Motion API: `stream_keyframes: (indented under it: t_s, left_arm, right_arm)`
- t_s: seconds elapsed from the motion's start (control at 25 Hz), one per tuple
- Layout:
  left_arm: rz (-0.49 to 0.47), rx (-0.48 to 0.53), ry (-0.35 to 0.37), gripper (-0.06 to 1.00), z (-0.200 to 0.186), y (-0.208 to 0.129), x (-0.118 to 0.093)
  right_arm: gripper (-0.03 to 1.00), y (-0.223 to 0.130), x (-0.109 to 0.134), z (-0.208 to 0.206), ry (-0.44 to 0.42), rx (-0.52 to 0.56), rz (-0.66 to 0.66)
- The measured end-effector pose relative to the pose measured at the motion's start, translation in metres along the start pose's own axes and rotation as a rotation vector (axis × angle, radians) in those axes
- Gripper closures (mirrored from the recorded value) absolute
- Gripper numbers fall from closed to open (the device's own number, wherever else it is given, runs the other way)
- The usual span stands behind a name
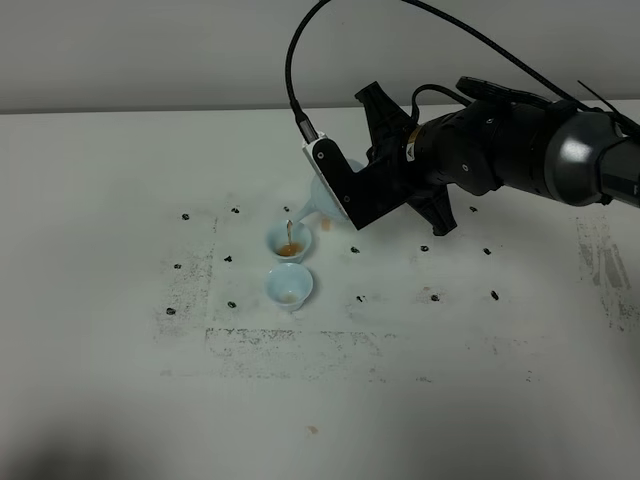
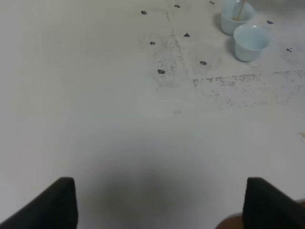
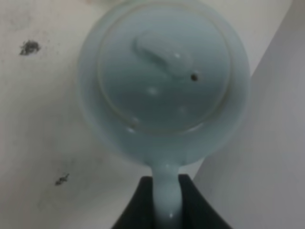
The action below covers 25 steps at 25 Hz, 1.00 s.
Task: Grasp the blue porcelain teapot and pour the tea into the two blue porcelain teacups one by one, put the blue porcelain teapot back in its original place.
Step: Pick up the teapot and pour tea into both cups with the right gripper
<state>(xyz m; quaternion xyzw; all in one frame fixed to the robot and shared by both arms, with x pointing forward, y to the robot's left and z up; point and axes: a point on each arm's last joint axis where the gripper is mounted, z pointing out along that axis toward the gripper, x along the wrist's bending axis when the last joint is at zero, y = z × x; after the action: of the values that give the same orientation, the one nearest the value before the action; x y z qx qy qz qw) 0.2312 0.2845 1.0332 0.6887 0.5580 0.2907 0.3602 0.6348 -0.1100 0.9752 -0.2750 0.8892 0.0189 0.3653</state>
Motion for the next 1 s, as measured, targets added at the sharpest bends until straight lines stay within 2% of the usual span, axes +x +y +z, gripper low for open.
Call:
stream_keyframes:
  t_s: [1.0]
  left_arm:
    - [0.0, 0.0, 0.0, 0.26, 0.0, 0.0, 0.0]
  right_arm:
    - [0.92, -0.0009, -0.0051, -0.0001, -0.057, 0.012, -0.051]
